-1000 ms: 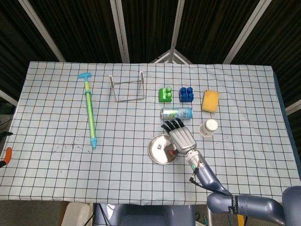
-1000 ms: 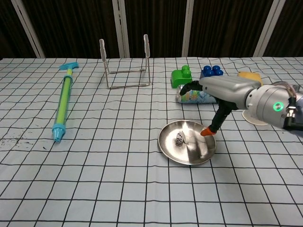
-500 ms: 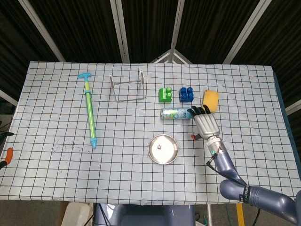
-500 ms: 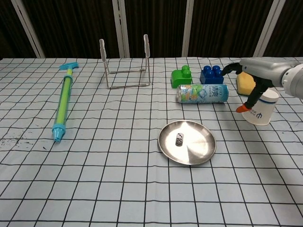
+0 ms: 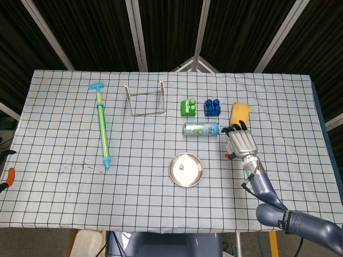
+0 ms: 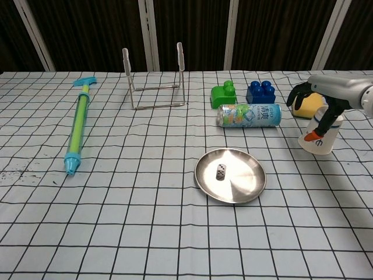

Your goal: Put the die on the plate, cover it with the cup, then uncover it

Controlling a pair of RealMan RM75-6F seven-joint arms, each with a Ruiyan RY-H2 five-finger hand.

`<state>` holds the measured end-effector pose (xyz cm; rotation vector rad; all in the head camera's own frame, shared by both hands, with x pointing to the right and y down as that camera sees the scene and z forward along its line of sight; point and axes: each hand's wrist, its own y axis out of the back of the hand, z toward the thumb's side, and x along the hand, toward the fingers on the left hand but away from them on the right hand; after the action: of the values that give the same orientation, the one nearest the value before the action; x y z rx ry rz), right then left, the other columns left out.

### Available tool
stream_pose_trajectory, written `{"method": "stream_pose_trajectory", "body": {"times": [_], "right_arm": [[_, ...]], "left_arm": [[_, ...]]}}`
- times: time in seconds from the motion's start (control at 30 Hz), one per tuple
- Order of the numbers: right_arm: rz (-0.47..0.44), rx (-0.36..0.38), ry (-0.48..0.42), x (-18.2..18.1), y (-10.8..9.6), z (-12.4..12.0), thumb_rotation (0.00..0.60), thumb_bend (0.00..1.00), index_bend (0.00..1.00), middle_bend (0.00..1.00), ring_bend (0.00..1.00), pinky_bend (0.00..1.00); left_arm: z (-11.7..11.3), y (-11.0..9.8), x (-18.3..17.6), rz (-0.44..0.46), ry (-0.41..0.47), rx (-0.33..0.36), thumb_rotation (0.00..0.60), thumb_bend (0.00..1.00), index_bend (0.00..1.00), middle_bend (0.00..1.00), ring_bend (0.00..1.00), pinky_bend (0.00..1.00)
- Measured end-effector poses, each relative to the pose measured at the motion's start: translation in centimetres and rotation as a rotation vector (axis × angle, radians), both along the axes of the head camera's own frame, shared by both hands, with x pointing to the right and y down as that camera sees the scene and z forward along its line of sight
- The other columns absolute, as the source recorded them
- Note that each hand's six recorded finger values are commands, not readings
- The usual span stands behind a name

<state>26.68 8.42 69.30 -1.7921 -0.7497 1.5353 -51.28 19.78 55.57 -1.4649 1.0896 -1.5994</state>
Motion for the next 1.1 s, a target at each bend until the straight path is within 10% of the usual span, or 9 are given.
{"method": "stream_pose_trajectory", "body": {"times": [1.1], "right_arm": [[0.056, 0.002, 0.078, 4.4, -0.3, -0.8, 0.6, 0.28, 0.37, 0.41, 0.19, 0.0]], "left_arm": [[0.3, 0.1, 0.3, 0.005, -0.015, -0.009, 0.6, 0.67, 0.27, 0.0, 0.0, 0.09]]}}
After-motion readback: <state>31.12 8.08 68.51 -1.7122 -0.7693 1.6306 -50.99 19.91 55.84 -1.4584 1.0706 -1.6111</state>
